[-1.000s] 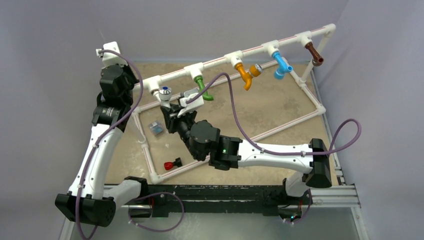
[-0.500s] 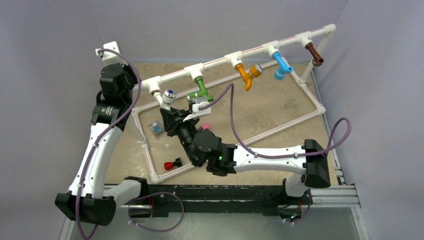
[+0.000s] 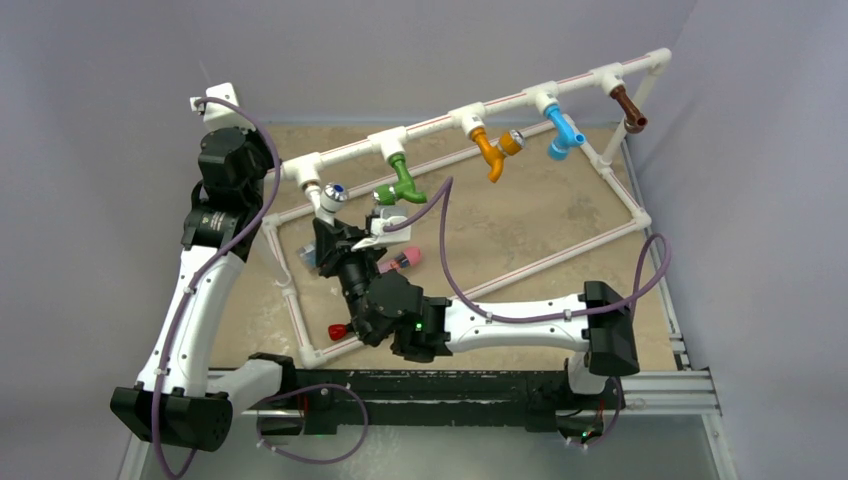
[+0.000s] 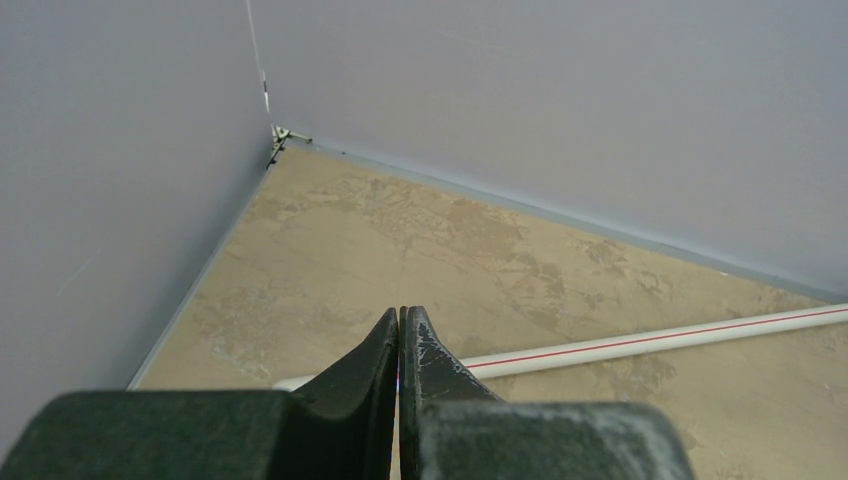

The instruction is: Install the water faucets

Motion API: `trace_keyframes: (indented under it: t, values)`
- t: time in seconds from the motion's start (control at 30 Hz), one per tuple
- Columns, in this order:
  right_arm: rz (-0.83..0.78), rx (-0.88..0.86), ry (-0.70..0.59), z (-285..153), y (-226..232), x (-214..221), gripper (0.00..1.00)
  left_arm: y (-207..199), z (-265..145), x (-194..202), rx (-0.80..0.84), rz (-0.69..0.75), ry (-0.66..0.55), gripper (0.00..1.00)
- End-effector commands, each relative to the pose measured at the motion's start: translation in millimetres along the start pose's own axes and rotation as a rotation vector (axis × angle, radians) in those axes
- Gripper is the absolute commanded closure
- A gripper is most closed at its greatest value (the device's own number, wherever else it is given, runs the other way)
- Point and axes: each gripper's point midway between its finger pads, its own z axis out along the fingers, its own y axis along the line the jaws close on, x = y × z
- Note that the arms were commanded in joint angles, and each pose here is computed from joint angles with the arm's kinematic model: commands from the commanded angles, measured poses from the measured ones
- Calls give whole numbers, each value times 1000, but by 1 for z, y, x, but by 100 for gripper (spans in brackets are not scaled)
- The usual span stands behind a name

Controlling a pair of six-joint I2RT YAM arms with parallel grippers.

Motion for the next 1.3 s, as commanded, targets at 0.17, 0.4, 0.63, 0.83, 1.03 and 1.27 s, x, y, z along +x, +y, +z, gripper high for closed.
trace_keyframes:
  t: [0.17, 0.4, 0.63, 0.83, 1.03, 1.27]
  values:
    - [58, -97, 46, 18, 37, 27, 100, -18, -30, 79, 145, 37, 294, 100]
    - [72, -87, 52, 21, 40, 35, 100, -20, -34, 81, 162, 34, 296, 100]
    - [-31, -72, 45, 23, 32, 41, 100, -22, -35, 83, 179, 31, 305, 100]
    - [-350, -61, 21, 22, 10, 43, 100, -22, -36, 83, 181, 30, 304, 100]
    - [-696, -67, 3, 18, -6, 41, 100, -23, -36, 82, 188, 30, 303, 100]
    - [-1026, -63, -27, 12, -12, 42, 100, -25, -36, 84, 195, 29, 308, 100]
